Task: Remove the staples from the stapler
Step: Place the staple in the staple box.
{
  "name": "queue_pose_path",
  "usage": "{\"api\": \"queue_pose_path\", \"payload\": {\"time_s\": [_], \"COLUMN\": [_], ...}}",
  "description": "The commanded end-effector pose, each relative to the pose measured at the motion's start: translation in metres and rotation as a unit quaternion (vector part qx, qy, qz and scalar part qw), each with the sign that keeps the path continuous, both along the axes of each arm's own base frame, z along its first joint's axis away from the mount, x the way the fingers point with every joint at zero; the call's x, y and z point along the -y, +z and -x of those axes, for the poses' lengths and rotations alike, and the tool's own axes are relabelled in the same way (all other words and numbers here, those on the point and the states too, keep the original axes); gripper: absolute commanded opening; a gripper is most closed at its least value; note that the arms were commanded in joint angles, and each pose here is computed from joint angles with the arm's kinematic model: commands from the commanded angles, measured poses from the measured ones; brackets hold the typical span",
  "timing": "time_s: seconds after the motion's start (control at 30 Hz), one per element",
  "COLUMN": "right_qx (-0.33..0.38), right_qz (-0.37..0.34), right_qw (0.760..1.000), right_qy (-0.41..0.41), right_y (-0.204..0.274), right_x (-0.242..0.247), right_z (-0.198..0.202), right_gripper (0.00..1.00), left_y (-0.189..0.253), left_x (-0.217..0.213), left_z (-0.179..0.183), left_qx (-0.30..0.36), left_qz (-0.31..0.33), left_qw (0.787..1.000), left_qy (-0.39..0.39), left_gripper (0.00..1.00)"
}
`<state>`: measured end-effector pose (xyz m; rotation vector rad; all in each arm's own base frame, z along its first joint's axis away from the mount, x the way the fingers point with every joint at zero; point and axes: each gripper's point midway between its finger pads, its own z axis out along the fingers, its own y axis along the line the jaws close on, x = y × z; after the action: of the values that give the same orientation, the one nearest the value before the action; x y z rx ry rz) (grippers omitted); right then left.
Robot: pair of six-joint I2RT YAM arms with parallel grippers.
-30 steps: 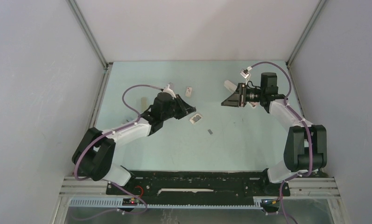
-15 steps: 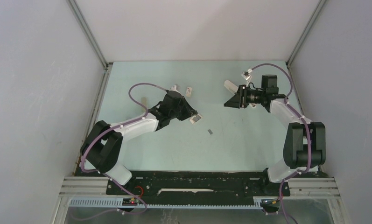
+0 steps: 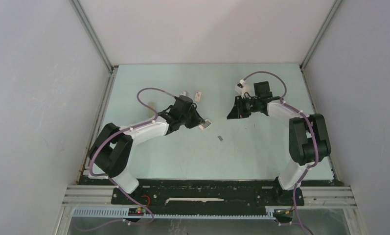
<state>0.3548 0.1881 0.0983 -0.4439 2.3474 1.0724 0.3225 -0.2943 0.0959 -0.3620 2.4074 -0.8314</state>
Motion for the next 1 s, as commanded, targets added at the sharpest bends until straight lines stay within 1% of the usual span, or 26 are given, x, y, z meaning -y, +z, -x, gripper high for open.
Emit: {"api": "queue_pose_path", "payload": {"time_s": [0.0, 0.2, 0.33, 0.53, 0.63, 0.87, 0.97], "right_qx": [0.005, 0.002, 0.002, 0.002, 0.001, 0.001, 0.002], "right_qz": [0.037, 0.035, 0.031, 0.019, 0.013, 0.001, -0.003], "right_qw": [0.999, 0.999, 0.999, 1.000, 1.000, 1.000, 1.000], "right_qy": [0.007, 0.013, 0.013, 0.011, 0.008, -0.001, -0.003], "right_y": [-0.007, -0.009, -0.007, -0.002, 0.001, 0.007, 0.010], "right_x": [-0.012, -0.016, -0.015, -0.013, -0.011, -0.003, -0.001], "right_z": [-0.009, -0.010, -0.010, -0.011, -0.012, -0.016, -0.017], "right_gripper": [0.30, 0.29, 0.30, 0.29, 0.29, 0.30, 0.30], "left_y": [0.017, 0.006, 0.001, -0.007, -0.009, -0.015, -0.022], "left_x": [0.007, 0.013, 0.018, 0.017, 0.014, 0.019, 0.017], "left_z": [-0.019, -0.026, -0.024, -0.022, -0.022, -0.030, -0.032], "left_qx": [0.007, -0.030, -0.051, -0.089, -0.102, -0.118, -0.129], "left_qz": [-0.010, -0.032, -0.046, -0.065, -0.069, -0.076, -0.092], "left_qw": [1.000, 0.998, 0.996, 0.989, 0.984, 0.978, 0.972], "left_qy": [0.023, 0.039, 0.055, 0.102, 0.132, 0.157, 0.173], "left_gripper": [0.09, 0.09, 0.09, 0.08, 0.07, 0.06, 0.07]}}
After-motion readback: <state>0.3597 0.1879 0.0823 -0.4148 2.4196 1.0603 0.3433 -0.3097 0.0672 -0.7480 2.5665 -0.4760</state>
